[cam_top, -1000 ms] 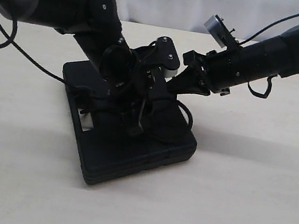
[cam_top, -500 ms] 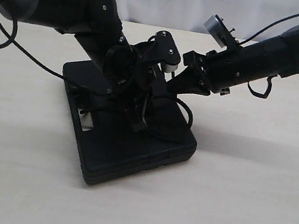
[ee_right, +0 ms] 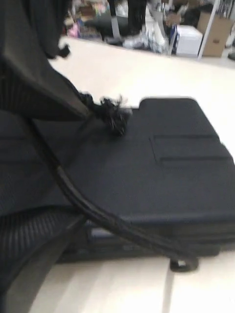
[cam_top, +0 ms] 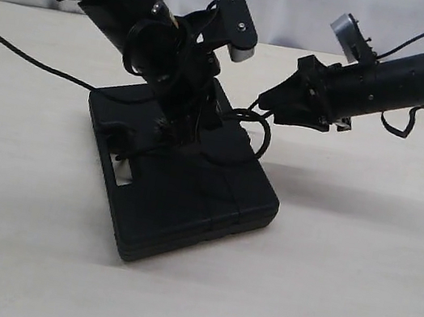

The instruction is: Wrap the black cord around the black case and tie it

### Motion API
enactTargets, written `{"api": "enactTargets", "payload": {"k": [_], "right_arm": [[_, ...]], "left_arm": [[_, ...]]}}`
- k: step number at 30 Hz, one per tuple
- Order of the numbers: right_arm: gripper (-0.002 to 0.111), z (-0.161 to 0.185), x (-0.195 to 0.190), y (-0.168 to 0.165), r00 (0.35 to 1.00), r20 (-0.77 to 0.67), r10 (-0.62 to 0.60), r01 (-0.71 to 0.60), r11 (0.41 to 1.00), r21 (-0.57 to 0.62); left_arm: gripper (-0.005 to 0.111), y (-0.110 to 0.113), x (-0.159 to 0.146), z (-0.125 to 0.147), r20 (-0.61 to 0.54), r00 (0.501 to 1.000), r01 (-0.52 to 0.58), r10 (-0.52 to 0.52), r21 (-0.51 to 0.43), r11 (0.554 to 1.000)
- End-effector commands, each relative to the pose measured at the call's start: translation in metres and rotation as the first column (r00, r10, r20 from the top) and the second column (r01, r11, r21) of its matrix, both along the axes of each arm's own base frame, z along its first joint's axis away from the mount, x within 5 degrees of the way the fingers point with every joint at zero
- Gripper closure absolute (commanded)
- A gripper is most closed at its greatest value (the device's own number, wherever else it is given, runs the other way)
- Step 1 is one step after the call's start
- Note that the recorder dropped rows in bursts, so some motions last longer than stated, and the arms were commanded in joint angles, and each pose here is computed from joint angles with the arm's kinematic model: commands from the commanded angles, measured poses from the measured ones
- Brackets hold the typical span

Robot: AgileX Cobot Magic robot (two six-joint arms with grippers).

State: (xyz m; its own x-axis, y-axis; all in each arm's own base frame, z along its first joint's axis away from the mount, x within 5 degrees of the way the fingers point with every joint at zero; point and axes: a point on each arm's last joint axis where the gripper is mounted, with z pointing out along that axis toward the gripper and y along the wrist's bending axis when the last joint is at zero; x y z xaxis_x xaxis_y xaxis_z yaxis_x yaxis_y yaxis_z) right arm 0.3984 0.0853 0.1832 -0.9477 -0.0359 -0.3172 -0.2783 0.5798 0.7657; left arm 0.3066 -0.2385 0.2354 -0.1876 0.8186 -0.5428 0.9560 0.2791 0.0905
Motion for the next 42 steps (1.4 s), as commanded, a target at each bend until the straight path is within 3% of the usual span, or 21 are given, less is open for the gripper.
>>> {"api": "enactTargets", "payload": {"k": [1, 6, 12, 18, 24, 29, 37, 42], "right_arm": [[0.061, 0.016, -0.006, 0.001, 0.999, 0.003, 0.039, -0.039, 0.998, 0.055], [0.064, 0.043, -0.013, 0.000, 0.995, 0.085, 0.053, -0.056, 0.998, 0.035], [0.064, 0.086, -0.026, -0.004, 0.971, 0.235, 0.030, -0.006, 0.995, -0.103], [0.064, 0.087, -0.042, 0.024, 0.960, 0.226, 0.166, -0.102, 0.957, -0.271], [0.064, 0.073, -0.041, 0.041, 0.962, 0.232, 0.146, 0.001, 0.844, -0.536], [0.064, 0.063, -0.039, 0.033, 0.968, 0.243, 0.059, 0.113, 0.762, -0.638], [0.064, 0.057, -0.041, 0.033, 0.970, 0.238, 0.051, 0.115, 0.765, -0.634], [0.064, 0.057, -0.041, 0.035, 0.969, 0.239, 0.058, 0.107, 0.775, -0.623]], "left_arm": [[0.107, 0.001, 0.003, 0.006, 0.052, 0.999, -0.015, 0.015, -0.005, 1.000], [0.107, 0.004, 0.006, 0.008, 0.108, 0.994, -0.002, -0.002, 0.031, 1.000], [0.107, 0.013, 0.014, 0.007, 0.238, 0.969, 0.032, -0.072, 0.168, 0.985], [0.107, 0.017, 0.022, 0.017, 0.352, 0.936, -0.040, -0.023, 0.172, 0.984], [0.107, 0.025, 0.014, 0.057, 0.457, 0.888, -0.092, 0.045, 0.081, 0.992], [0.107, 0.033, 0.000, 0.096, 0.534, 0.841, -0.098, 0.087, -0.008, 0.995], [0.107, 0.046, -0.020, 0.149, 0.673, 0.721, -0.077, 0.165, -0.159, 0.984], [0.107, 0.051, -0.027, 0.167, 0.717, 0.667, -0.060, 0.203, -0.220, 0.974]]}}
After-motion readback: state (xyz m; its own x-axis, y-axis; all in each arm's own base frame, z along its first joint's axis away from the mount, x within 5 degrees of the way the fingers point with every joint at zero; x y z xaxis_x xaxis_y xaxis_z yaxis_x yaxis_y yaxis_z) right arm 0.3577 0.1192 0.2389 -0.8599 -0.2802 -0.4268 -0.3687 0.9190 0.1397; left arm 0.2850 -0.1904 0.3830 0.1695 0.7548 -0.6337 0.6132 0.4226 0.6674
